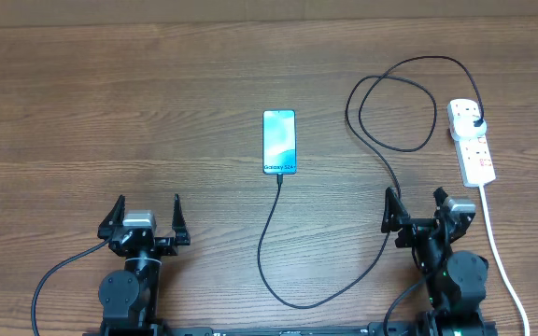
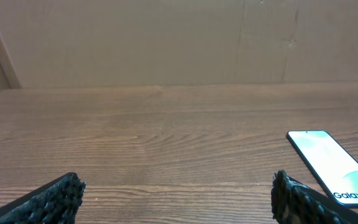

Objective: Plug charger to phone and switch on socket

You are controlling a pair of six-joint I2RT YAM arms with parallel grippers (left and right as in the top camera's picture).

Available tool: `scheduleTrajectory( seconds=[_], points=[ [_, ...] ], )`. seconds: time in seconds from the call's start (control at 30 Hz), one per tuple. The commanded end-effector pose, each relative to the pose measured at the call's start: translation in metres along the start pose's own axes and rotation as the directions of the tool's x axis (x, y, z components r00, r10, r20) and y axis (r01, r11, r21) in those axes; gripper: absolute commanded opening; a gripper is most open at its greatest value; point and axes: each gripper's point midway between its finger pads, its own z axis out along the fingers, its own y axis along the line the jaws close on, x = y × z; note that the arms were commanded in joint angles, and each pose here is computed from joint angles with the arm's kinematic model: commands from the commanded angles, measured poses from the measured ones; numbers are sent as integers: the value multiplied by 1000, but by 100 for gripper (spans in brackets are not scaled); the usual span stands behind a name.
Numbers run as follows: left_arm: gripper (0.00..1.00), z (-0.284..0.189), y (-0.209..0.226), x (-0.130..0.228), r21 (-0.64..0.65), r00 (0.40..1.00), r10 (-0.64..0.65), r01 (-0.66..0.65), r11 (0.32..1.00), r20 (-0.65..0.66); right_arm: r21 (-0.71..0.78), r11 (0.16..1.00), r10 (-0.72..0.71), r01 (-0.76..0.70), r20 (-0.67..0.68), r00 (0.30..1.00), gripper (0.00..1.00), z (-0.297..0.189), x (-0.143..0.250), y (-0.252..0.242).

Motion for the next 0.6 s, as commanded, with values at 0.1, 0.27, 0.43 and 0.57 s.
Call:
scheduleTrajectory(
  seconds=[0.1, 0.27, 0.43, 0.57],
  points=[
    [100, 0, 1, -1, -2, 1000, 22, -22, 1000, 9, -32, 987, -153, 159, 135, 979, 100, -10, -26, 11],
    [99, 0, 1, -1, -2, 1000, 21, -21, 1000, 9, -31, 986, -161, 166, 133, 978, 100, -10, -25, 11],
    [100, 0, 1, -1, -2, 1000, 21, -21, 1000, 9, -75, 958, -263, 275, 145, 954, 100, -11, -25, 21],
    [100, 0, 1, -1, -2, 1000, 22, -22, 1000, 9, -80, 951, -287, 300, 148, 947, 100, -11, -24, 22]
  ],
)
